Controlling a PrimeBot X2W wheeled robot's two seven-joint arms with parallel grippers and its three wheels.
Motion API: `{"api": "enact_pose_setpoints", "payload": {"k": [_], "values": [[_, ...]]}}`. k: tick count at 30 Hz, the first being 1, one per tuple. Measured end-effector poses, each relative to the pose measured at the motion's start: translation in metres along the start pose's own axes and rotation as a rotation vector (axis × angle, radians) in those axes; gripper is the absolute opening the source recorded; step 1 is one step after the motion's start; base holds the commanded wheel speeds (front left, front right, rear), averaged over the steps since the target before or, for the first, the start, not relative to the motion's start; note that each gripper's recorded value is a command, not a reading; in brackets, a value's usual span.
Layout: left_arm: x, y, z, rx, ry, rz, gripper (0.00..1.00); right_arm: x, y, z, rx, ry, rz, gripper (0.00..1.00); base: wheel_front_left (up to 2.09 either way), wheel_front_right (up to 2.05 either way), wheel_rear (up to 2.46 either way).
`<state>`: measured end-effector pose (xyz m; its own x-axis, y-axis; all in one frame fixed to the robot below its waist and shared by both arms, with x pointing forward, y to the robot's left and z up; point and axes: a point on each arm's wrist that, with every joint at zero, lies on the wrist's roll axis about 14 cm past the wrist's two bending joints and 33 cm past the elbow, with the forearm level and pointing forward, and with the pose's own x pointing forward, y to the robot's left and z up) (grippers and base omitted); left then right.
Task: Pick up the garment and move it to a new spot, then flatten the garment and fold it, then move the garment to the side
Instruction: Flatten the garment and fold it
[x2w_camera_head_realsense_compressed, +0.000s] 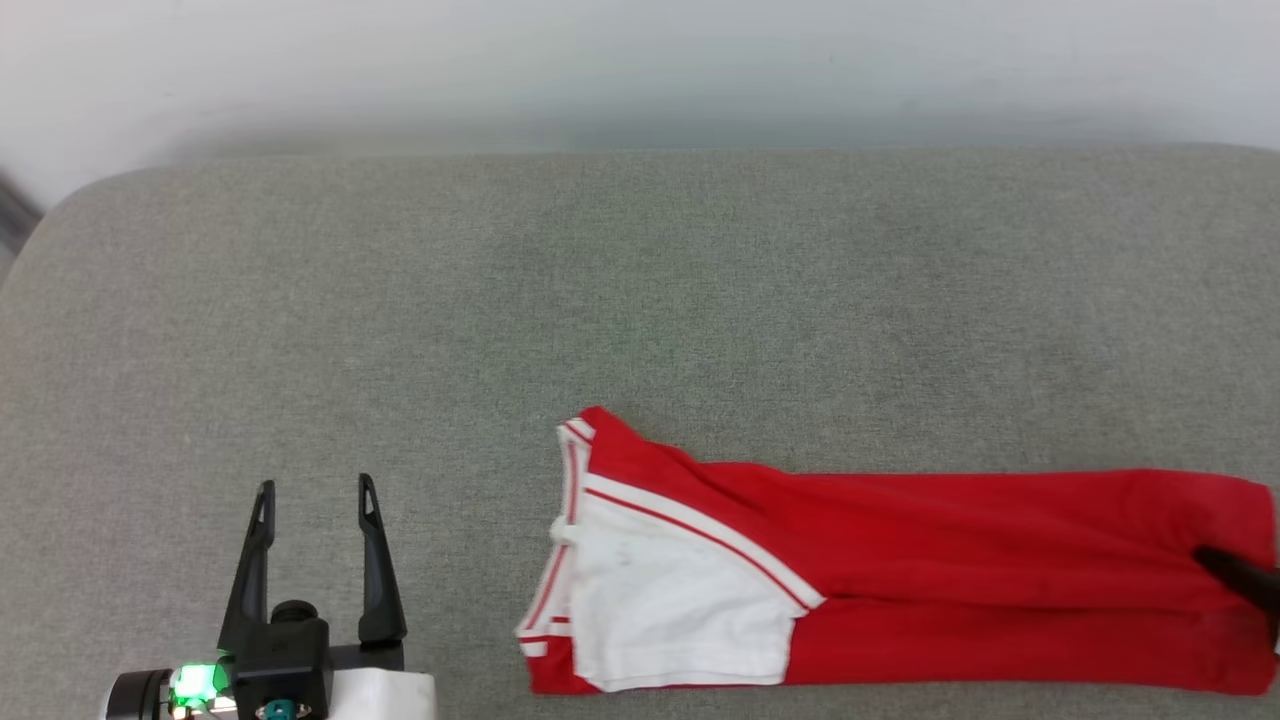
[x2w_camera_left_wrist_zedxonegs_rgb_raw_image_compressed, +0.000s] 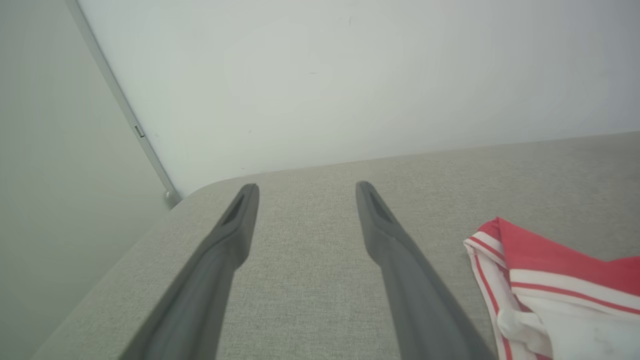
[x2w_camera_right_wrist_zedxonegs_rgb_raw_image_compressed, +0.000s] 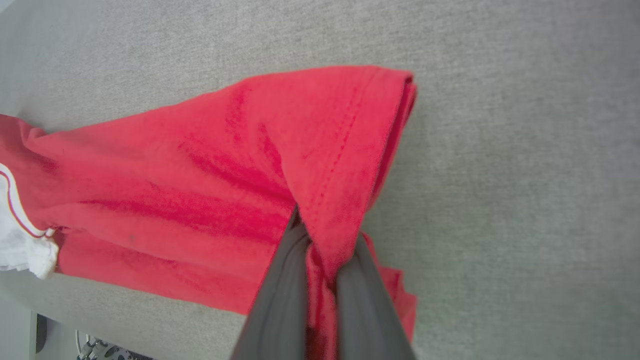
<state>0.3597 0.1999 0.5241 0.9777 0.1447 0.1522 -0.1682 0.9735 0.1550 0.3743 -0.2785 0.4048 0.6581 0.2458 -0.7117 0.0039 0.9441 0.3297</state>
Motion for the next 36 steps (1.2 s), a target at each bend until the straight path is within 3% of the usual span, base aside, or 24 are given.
{"api": "enact_pose_setpoints", "payload": {"k": [3,7,16,25,36], "values": [[-0.002,-0.002,0.002,0.0,-0.004,-0.009,1.0,-0.009,-0.015,0.003,-0.015,0.019,-0.043,0.0,0.0,0.0,0.0],[-0.005,-0.002,0.004,0.001,-0.008,-0.012,1.0,-0.014,-0.006,0.006,-0.031,0.043,-0.016,0.0,0.0,0.0,0.0],[-0.009,-0.002,0.002,-0.006,-0.001,-0.011,1.0,-0.018,0.085,0.008,-0.123,0.072,0.252,0.0,0.0,0.0,0.0],[0.0,-0.008,-0.004,-0.015,0.015,-0.027,1.0,-0.01,0.183,0.005,-0.351,0.129,0.471,0.0,0.0,0.0,0.0],[0.015,-0.011,-0.013,-0.015,0.03,-0.03,1.0,0.034,0.277,-0.015,-0.551,0.21,0.62,0.0,0.0,0.0,0.0]]}}
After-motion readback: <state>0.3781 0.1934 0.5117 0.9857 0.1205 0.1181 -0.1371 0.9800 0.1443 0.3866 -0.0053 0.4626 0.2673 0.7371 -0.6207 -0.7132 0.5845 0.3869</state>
